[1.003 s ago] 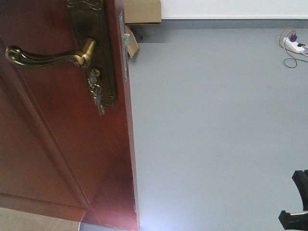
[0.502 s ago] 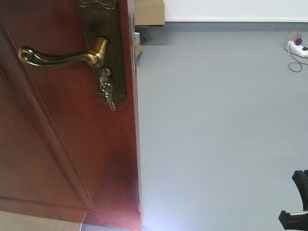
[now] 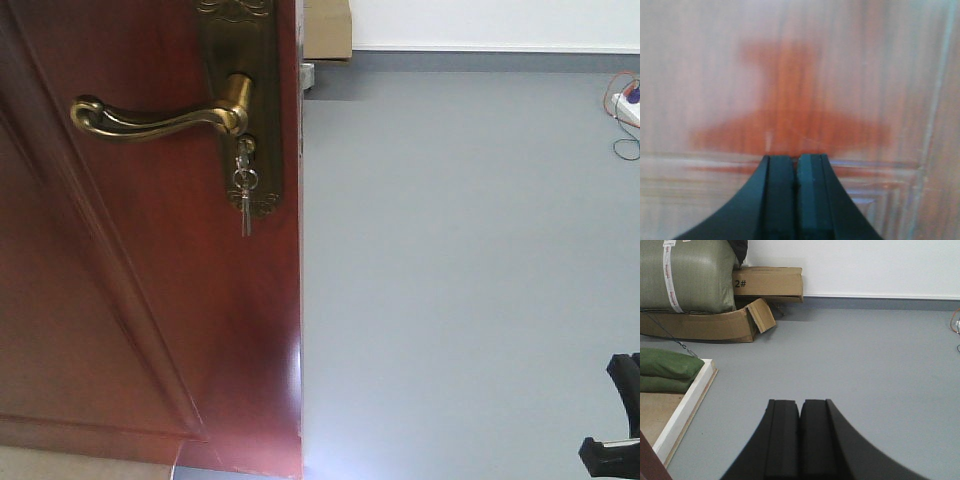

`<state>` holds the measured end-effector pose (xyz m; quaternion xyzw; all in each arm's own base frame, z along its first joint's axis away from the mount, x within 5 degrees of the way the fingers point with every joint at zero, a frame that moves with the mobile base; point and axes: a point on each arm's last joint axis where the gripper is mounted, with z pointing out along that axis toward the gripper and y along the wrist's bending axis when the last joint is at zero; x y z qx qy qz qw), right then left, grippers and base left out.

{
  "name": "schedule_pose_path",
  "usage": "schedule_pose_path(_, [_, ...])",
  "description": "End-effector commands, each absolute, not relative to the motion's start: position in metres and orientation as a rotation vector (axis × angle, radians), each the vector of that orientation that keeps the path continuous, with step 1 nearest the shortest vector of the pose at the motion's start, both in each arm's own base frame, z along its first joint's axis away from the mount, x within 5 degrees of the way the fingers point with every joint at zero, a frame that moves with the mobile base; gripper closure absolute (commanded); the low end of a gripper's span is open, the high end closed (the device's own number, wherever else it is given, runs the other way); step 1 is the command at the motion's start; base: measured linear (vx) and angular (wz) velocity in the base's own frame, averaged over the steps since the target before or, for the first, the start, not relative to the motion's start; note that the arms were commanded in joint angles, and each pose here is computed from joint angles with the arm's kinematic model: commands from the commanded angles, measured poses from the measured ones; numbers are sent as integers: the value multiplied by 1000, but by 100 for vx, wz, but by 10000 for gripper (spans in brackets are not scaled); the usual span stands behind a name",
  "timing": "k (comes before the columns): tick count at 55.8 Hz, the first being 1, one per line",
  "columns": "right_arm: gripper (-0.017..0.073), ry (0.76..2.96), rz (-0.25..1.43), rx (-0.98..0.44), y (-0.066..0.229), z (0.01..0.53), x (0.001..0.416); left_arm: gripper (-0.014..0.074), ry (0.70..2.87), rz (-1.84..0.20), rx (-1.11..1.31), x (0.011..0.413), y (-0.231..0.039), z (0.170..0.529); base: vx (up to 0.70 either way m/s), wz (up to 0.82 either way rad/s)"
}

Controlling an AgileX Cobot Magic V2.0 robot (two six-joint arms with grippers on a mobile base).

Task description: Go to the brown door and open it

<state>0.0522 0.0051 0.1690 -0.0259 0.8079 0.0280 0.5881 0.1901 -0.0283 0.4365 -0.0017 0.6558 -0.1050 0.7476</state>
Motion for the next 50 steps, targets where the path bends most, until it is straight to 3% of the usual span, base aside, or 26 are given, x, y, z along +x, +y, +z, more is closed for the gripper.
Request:
schedule_pose_path(1, [559, 1800, 53, -66, 5, 175, 54, 597, 1386, -214, -33, 187, -25, 448, 5, 3])
schedule_pose_path(50, [559, 1800, 53, -66, 5, 175, 54, 597, 1386, -214, -33, 187, -25, 448, 5, 3])
